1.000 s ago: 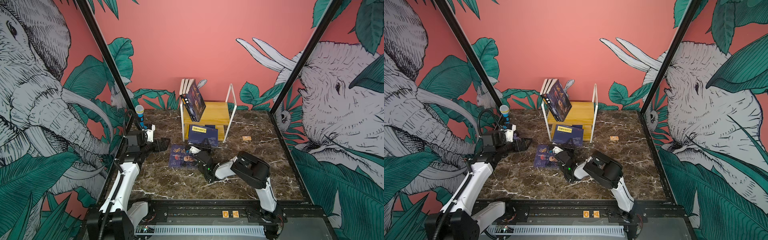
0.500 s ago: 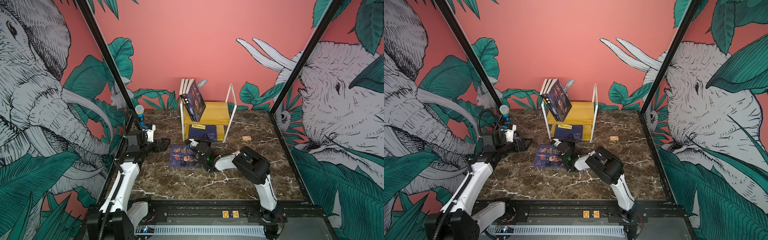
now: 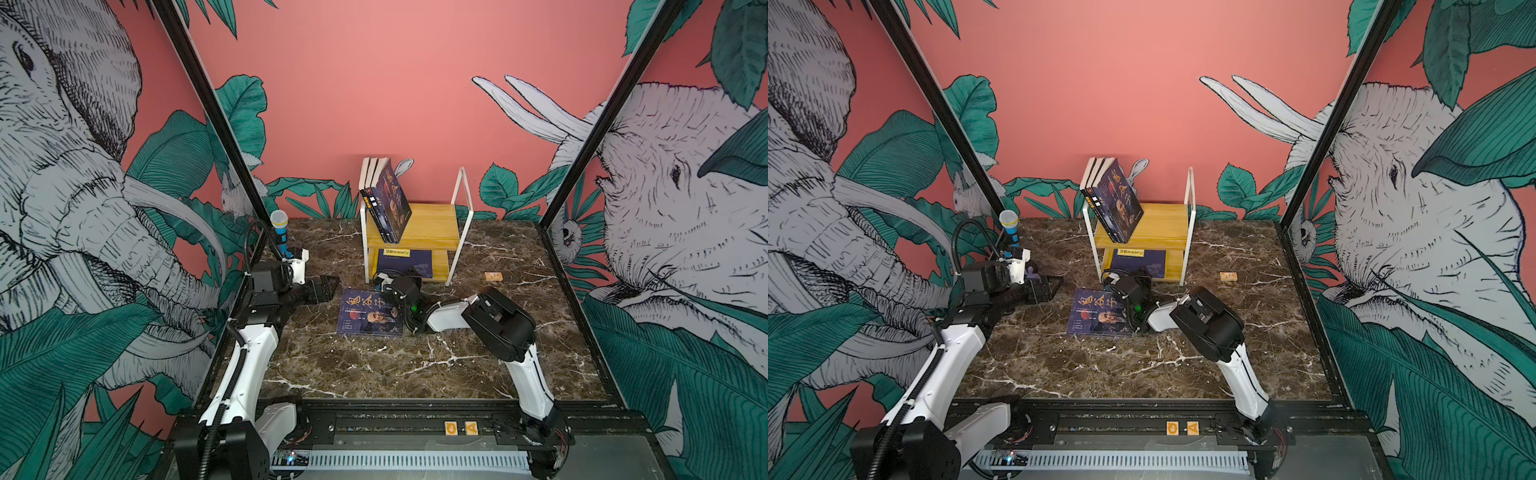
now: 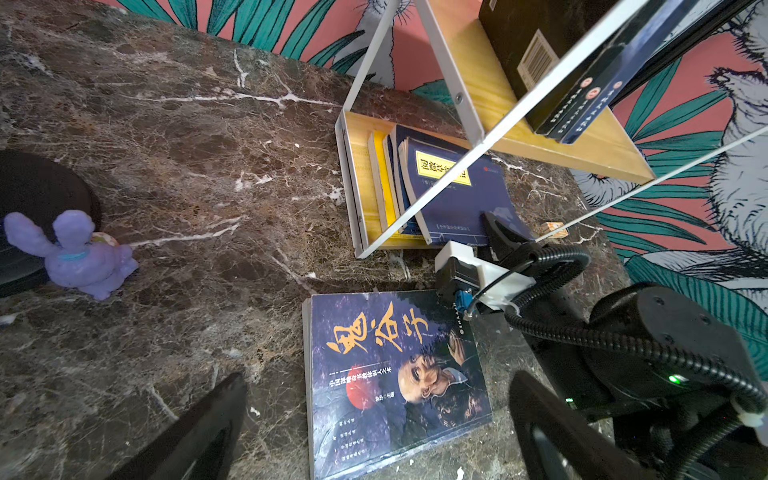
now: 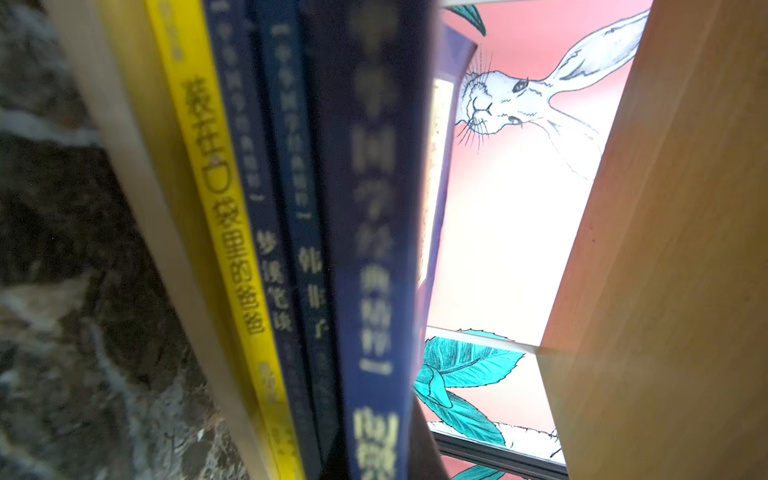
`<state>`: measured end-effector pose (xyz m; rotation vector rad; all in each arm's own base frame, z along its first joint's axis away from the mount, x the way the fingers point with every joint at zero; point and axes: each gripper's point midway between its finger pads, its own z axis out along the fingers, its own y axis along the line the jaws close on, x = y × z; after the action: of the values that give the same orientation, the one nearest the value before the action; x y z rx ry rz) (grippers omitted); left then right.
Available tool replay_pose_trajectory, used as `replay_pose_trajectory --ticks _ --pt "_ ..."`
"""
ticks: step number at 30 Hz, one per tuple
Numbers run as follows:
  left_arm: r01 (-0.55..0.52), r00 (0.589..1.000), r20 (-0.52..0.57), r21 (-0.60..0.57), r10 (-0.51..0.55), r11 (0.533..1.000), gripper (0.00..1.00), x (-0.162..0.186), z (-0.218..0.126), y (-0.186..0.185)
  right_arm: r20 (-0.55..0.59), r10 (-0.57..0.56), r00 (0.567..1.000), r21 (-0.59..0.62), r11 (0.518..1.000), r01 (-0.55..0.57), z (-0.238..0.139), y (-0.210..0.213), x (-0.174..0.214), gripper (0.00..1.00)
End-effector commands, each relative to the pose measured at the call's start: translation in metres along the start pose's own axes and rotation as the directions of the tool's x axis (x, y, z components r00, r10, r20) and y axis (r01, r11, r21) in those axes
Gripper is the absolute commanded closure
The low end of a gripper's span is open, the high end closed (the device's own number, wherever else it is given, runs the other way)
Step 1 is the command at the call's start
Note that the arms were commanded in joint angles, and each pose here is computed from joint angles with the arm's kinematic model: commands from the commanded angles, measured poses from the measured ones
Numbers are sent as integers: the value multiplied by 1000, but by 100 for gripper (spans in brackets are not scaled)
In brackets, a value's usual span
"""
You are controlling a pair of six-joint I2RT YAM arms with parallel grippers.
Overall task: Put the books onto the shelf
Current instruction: 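Insert the upright blue book into the lower shelf with the right gripper, then push the blue book deeper into the lower shelf with the right gripper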
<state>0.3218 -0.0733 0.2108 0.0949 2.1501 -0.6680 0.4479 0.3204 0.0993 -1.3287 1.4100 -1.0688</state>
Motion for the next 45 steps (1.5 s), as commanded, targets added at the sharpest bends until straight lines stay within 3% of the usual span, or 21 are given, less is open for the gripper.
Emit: replay_pose_trajectory --ticks 1,5,16,32,36,45 --pt "-5 1000 18 16 4 1000 1 -3 -4 -4 26 30 999 -32 999 -30 1 0 -7 57" --pt "-9 1000 20 26 9 1000 1 -1 -3 -4 41 37 998 -83 996 -33 -3 0 -6 41" --pt "-13 1000 20 25 12 1000 1 -3 -5 -5 74 71 995 -328 944 -43 -32 14 0 22" --pt "-18 999 34 27 17 999 1 -5 -7 -7 75 180 981 -527 842 -114 -78 -5 17 23" --pt "-18 999 30 76 15 997 0 -4 -7 -16 61 268 962 -577 796 -185 -79 -12 17 25" --pt "-24 999 37 73 21 997 1 -5 -11 -17 105 325 940 -710 687 -158 -74 -16 2 30"
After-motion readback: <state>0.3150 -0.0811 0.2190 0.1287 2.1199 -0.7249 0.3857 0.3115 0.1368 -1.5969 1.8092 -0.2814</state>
